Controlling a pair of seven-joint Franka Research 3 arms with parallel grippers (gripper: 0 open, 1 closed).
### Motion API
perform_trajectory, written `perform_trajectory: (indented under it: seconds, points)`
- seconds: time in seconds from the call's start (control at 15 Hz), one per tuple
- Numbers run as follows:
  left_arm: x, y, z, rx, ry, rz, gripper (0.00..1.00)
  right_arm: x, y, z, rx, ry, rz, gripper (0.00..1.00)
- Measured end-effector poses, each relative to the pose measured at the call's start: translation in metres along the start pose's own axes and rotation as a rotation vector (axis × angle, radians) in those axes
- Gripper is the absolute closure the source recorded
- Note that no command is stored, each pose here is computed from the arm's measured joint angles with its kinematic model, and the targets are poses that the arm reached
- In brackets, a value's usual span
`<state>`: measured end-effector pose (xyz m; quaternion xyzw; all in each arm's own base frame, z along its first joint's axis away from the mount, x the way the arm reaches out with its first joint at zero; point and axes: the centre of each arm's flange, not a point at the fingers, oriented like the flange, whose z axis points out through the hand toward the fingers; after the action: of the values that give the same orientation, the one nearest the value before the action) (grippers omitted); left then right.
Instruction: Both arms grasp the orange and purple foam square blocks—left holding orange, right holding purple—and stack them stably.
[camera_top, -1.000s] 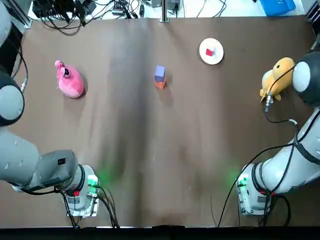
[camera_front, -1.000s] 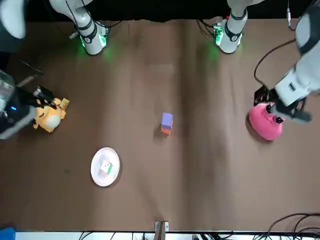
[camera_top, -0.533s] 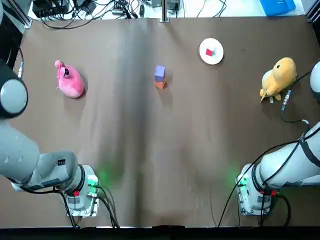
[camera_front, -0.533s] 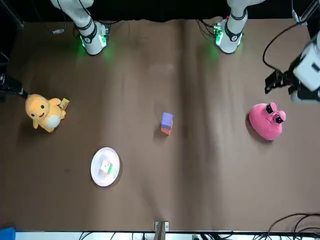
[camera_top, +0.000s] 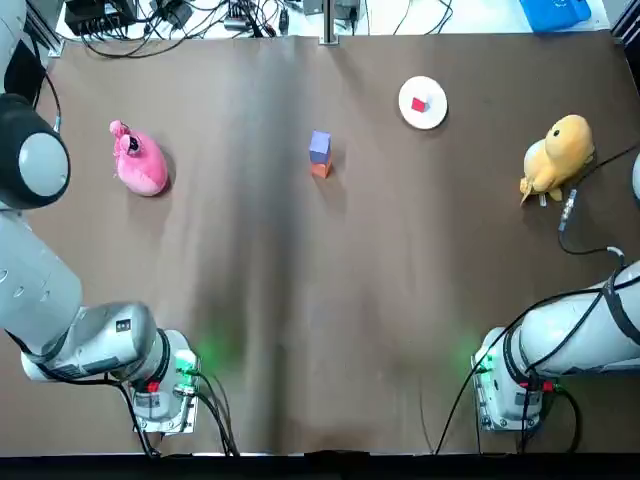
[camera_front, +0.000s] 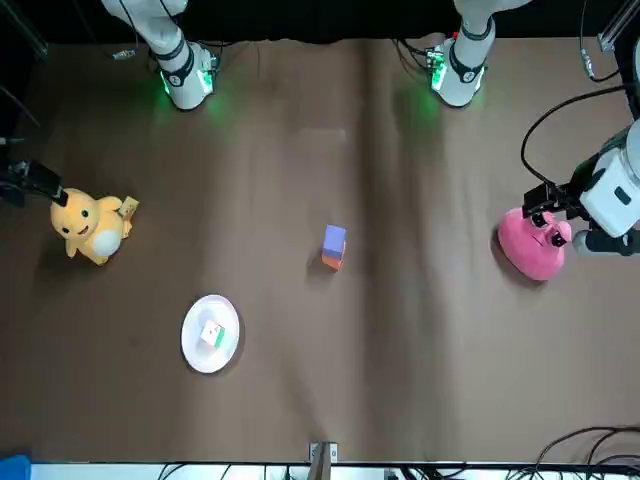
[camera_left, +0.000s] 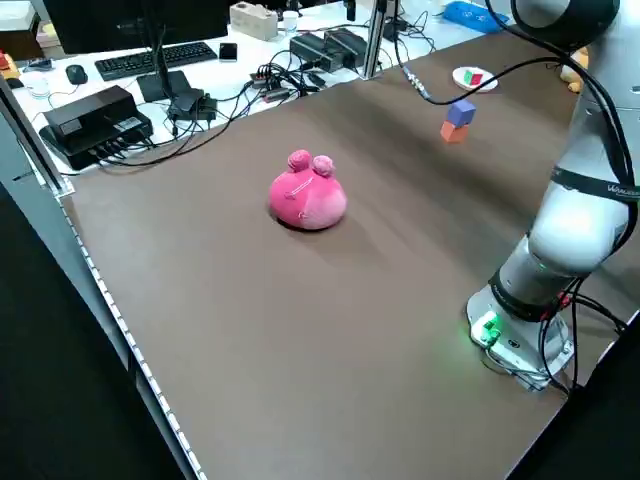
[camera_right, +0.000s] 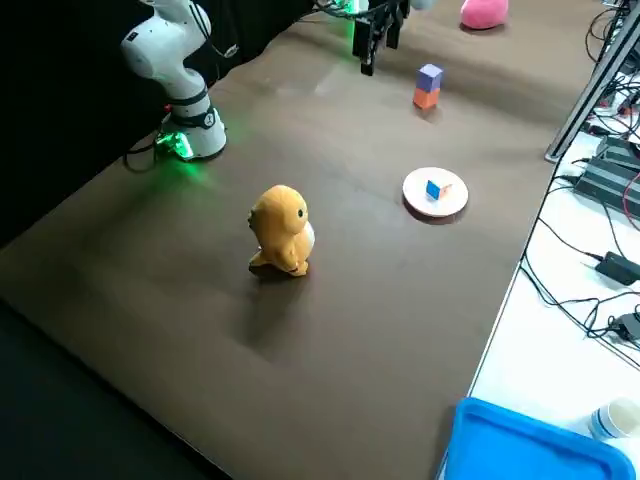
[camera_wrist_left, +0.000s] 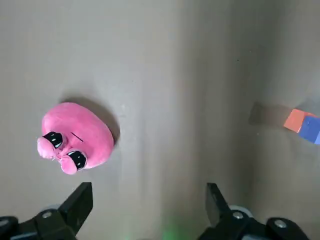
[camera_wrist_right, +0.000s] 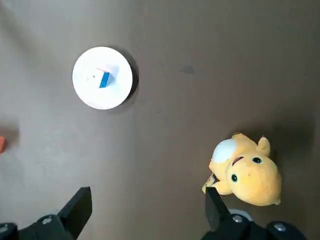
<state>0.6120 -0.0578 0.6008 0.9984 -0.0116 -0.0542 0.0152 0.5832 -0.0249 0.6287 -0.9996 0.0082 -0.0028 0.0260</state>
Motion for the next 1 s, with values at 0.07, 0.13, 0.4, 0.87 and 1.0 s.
perform_trajectory:
  seconds: [0.07, 0.13, 0.4, 0.87, 1.0]
  points:
    - [-0.001, 0.001, -0.002, 0.0, 0.004, 0.001, 0.0, -0.001, -0.007, 0.004, -0.017, 0.0, -0.015, 0.0]
    - [-0.001, -0.001, -0.003, 0.0, 0.008, 0.0, 0.0, -0.002, -0.017, 0.005, -0.032, 0.007, -0.026, 0.0]
    - [0.002, -0.007, -0.005, -0.003, 0.025, -0.009, 0.0, -0.005, -0.028, 0.004, -0.08, 0.024, -0.039, 0.0]
    - [0.007, -0.011, -0.01, 0.003, 0.08, -0.023, 0.0, -0.008, -0.014, 0.008, -0.085, -0.01, -0.051, 0.0]
    - [0.008, -0.014, -0.01, 0.005, 0.081, -0.034, 0.0, -0.008, -0.005, 0.007, -0.08, -0.008, -0.036, 0.0]
